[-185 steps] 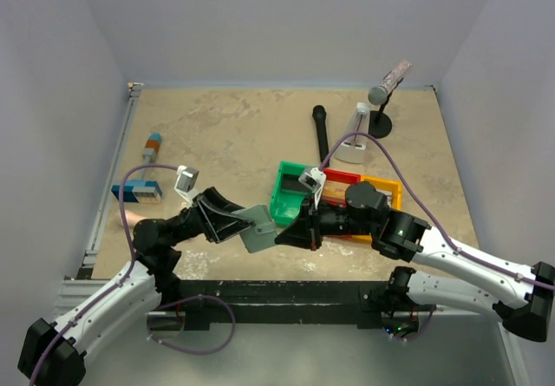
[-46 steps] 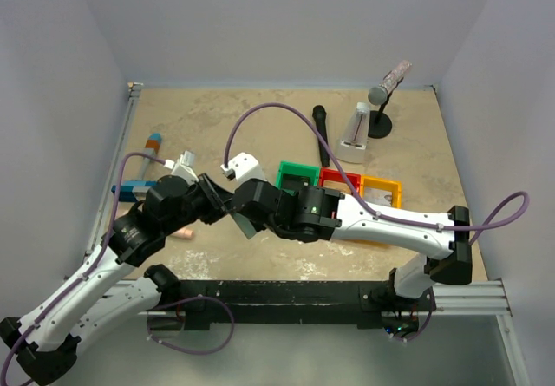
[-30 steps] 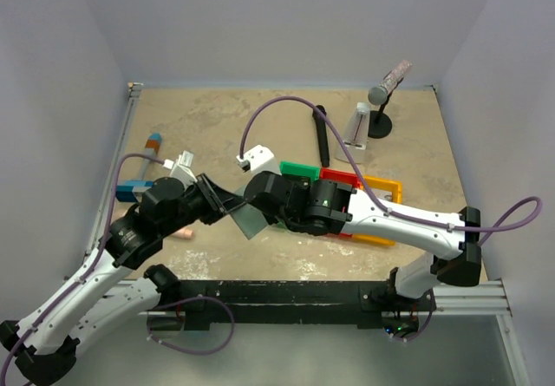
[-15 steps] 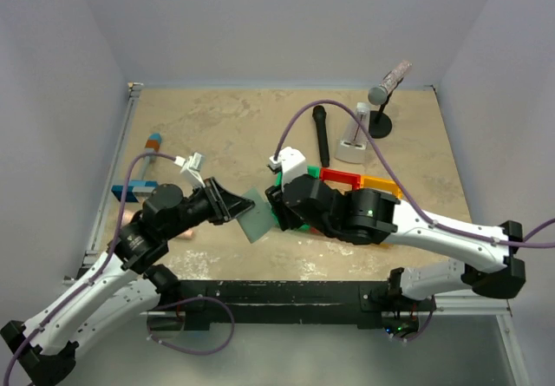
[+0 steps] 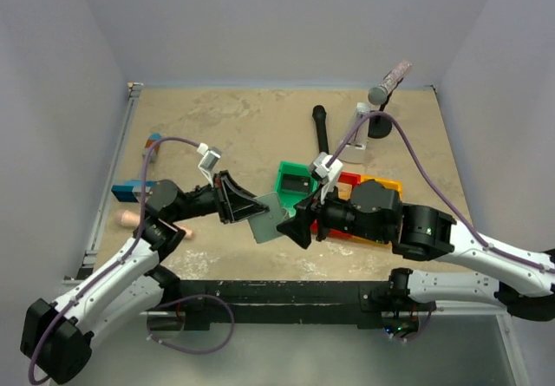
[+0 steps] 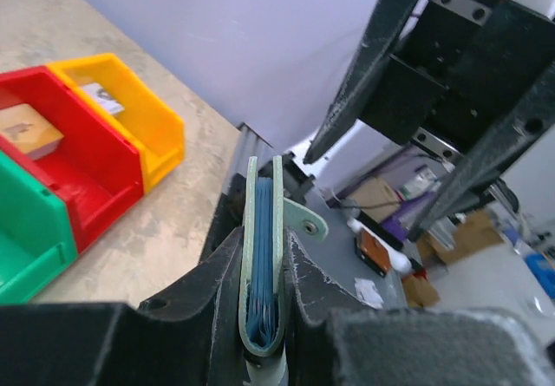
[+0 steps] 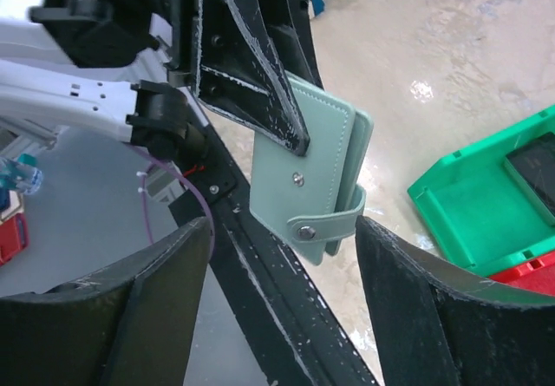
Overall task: Take the credit cards out of the card holder
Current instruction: Open the card holder.
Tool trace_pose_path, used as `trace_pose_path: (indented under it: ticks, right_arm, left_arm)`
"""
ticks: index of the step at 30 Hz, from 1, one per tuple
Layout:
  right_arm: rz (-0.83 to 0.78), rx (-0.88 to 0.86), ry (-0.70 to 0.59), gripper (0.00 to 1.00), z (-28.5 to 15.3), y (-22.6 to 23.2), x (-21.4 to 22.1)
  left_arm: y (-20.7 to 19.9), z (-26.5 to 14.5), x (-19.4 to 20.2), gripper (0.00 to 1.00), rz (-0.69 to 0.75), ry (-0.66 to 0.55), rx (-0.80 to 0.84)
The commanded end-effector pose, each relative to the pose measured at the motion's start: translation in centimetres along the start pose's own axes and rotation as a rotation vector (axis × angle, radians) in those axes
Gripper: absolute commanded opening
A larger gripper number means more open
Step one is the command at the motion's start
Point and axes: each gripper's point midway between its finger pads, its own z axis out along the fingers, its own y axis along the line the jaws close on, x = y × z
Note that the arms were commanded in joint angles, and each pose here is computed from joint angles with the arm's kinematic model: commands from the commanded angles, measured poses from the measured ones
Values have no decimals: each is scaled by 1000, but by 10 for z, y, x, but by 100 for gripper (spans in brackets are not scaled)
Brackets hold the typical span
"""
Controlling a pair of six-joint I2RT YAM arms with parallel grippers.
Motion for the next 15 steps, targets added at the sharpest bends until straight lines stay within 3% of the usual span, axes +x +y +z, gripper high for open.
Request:
trace_pose_path:
  ticks: [1,9,15]
  right_arm:
    - [-11,-6,-18,70,-2,-4,0]
    - [39,18,-16,66,-6,-20,13]
    - [56,3,-41,66,-13,-22,10]
  left_arm:
    - [-52,-6,-6,0,141,28,305]
    - [-78,-14,-5,0,106,48,515]
    - [-82,-16,-4,0,145,61,527]
